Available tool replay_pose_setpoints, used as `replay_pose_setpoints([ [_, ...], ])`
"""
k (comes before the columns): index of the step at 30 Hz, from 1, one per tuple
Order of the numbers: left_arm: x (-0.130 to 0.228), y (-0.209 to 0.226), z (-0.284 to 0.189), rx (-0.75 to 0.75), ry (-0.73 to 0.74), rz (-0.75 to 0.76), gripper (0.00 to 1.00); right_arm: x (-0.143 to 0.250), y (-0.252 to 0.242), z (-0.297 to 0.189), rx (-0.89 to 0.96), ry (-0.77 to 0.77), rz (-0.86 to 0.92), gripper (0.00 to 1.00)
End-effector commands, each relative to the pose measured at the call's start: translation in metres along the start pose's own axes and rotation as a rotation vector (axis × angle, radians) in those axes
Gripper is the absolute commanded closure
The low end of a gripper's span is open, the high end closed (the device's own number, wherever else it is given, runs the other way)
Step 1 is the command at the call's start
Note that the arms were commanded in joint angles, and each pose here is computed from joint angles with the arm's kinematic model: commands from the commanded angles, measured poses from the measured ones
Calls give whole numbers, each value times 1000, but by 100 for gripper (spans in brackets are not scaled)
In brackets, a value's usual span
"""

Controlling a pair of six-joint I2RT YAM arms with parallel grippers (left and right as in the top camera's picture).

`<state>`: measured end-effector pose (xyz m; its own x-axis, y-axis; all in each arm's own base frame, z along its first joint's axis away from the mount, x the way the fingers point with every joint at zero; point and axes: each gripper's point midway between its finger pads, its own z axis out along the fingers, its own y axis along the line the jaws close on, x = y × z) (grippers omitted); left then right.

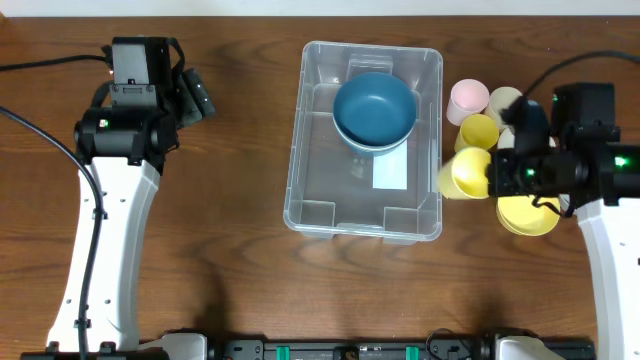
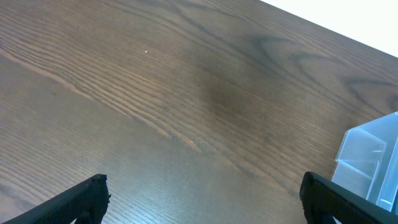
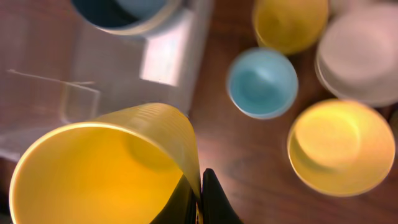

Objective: Pack container

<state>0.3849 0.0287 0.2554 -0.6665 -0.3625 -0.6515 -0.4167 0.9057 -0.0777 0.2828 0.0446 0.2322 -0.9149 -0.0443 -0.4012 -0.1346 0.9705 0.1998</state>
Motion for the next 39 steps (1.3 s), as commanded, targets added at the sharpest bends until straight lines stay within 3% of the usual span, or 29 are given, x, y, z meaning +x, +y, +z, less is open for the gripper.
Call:
replay_pose_setpoints([
  [1,-4,2,-1,-9,-7,-2,2,-13,33,-7,-32,-53,-62,99],
  [9,-4,2,-1,-9,-7,-2,2,-33,114,22,-37,-132,-222,99],
  [18,-4,2,-1,-9,-7,-2,2,-13,191,102,-67,-21,-387,99],
  [32,-4,2,-1,-9,-7,-2,2,14,194,176,-11,140,-422,98],
  [39,-4,2,-1,-9,-7,-2,2,19,192,184,-3,163,-424,87],
])
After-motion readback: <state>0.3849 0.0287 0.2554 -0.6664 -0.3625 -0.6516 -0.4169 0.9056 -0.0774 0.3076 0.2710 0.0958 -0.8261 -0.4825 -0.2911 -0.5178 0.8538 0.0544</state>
